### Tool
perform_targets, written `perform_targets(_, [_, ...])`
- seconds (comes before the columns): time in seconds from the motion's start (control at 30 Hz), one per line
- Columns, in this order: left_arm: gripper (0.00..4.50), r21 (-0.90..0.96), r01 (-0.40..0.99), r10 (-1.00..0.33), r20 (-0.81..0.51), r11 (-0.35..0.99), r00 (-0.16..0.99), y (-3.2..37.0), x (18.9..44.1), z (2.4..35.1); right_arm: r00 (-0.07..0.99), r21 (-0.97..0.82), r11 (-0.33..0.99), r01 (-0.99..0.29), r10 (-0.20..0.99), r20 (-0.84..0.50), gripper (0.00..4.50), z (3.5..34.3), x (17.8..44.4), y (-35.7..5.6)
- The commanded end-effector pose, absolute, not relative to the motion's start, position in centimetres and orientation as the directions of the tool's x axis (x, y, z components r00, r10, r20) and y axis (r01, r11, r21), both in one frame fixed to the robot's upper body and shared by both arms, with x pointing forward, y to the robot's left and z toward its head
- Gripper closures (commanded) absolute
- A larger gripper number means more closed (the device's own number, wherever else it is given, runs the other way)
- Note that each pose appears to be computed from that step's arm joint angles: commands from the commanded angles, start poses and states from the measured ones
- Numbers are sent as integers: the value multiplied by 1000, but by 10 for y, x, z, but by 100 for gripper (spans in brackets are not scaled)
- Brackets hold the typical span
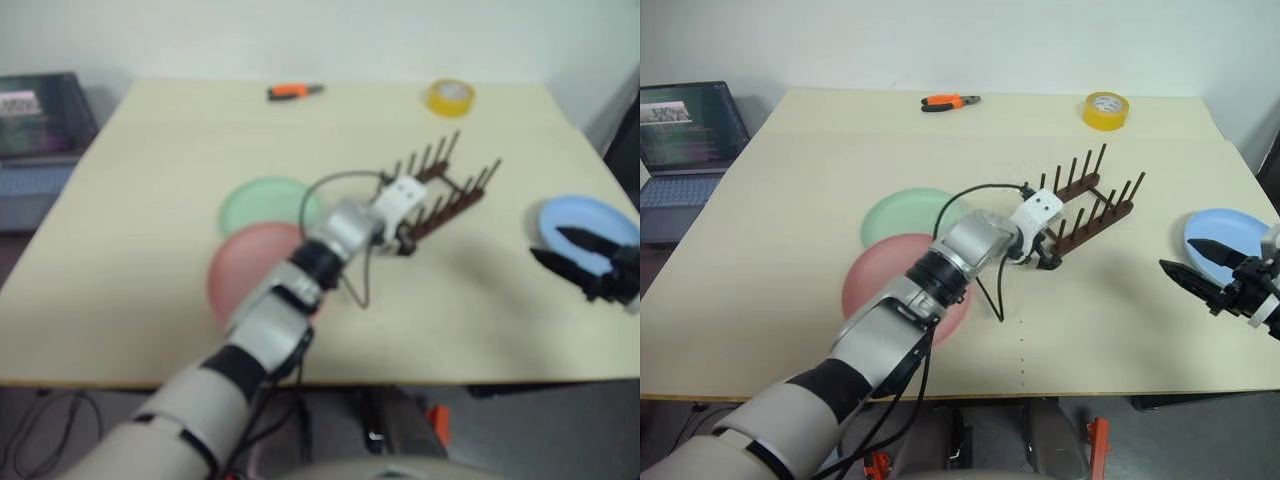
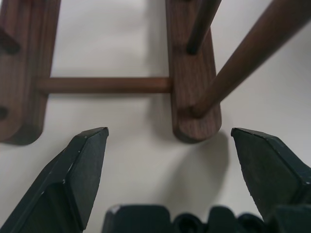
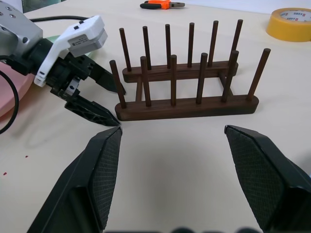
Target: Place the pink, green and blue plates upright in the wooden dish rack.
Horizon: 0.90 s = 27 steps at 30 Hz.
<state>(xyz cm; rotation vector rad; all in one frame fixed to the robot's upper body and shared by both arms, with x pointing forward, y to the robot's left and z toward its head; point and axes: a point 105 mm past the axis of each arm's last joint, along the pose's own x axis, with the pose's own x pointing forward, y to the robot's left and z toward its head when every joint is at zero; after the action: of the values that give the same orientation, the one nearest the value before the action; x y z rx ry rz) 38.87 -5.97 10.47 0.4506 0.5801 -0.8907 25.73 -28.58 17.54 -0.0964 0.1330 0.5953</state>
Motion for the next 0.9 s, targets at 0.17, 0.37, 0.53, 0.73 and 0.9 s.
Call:
perform_targets(0.17, [4,195,811,-609,-570,552,551,-70,399,118,831,-79,829,-553,543,-119,79,187,251,-284])
perform_targets(0.37, [4,202,817,-646,-522,540,557,-78,399,117,833,-79,832,-550,539,-120,79,187,250,-284])
perform_targets(0.53, [166,199,828,-662,-516,525,544,-80,396,113,834,-79,832,-549,539,-122,79,188,250,-284])
perform_targets(0.73, [349,204,839,-678,-509,504,531,-75,398,113,835,-78,833,-548,537,-122,79,188,252,-284])
perform_targets(0.9, [349,221,891,-716,-532,397,451,-67,390,109,834,-77,832,-549,539,-120,79,188,253,-284])
